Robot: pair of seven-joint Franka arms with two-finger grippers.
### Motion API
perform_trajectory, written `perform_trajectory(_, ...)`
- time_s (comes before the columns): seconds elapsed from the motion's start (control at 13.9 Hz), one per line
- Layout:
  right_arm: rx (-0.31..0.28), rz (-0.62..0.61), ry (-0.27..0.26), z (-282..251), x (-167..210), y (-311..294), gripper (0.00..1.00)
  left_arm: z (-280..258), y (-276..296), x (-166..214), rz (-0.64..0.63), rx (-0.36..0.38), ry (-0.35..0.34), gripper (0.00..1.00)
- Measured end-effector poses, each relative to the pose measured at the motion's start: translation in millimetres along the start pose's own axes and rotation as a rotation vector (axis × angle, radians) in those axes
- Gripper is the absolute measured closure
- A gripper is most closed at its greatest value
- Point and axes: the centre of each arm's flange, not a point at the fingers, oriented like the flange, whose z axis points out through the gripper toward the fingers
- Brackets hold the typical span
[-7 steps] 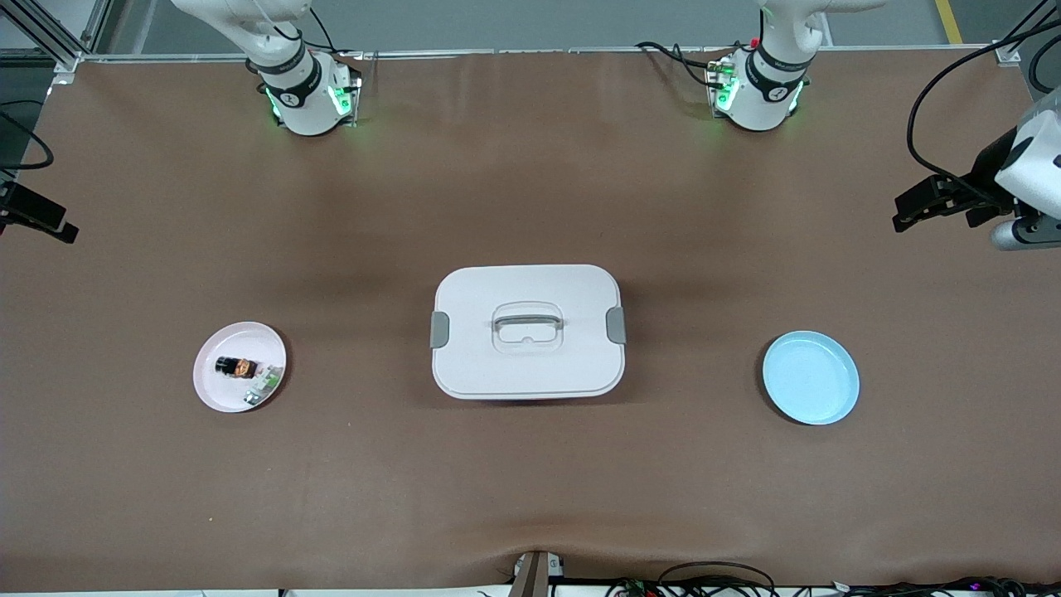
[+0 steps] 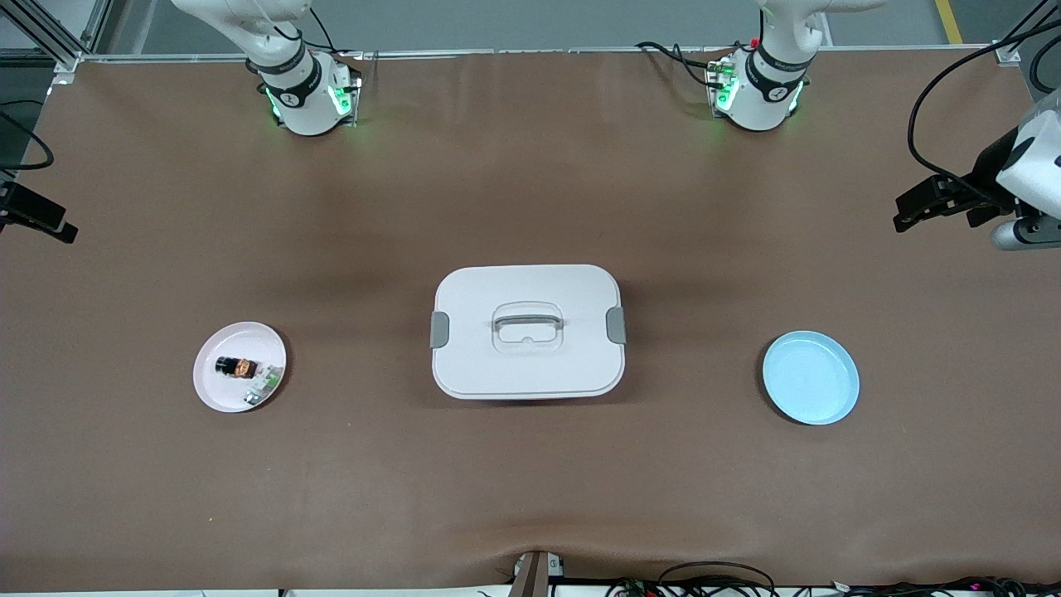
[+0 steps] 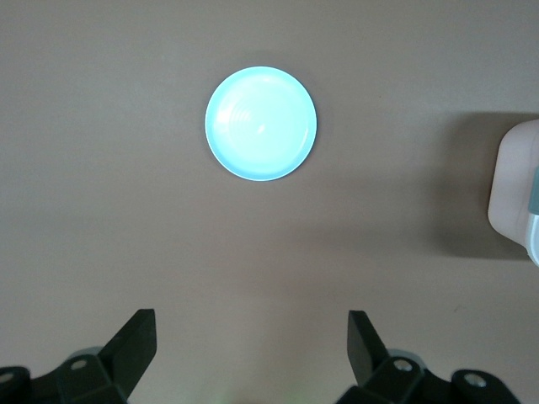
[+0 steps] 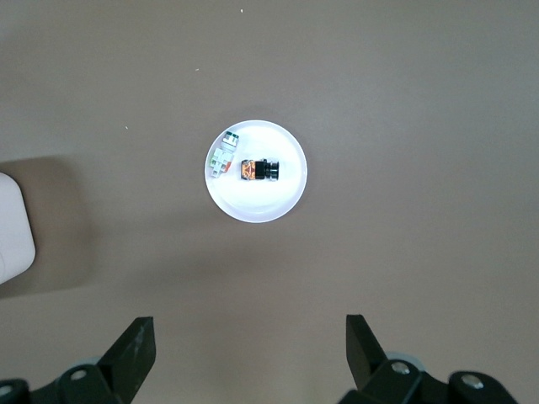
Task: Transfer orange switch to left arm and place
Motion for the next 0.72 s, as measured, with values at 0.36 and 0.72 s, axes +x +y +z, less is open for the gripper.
perform_trajectory(0.36, -0.001, 0.017, 0.016, -1, 2, 9, 0.00, 4, 0, 2, -0.001, 0.000, -0.007, 0.00)
perform_trajectory(0.72, -0.004, 0.021, 0.086, -5, 10, 12, 0.00, 6, -2, 3, -0.003, 0.001, -0.011, 0.00)
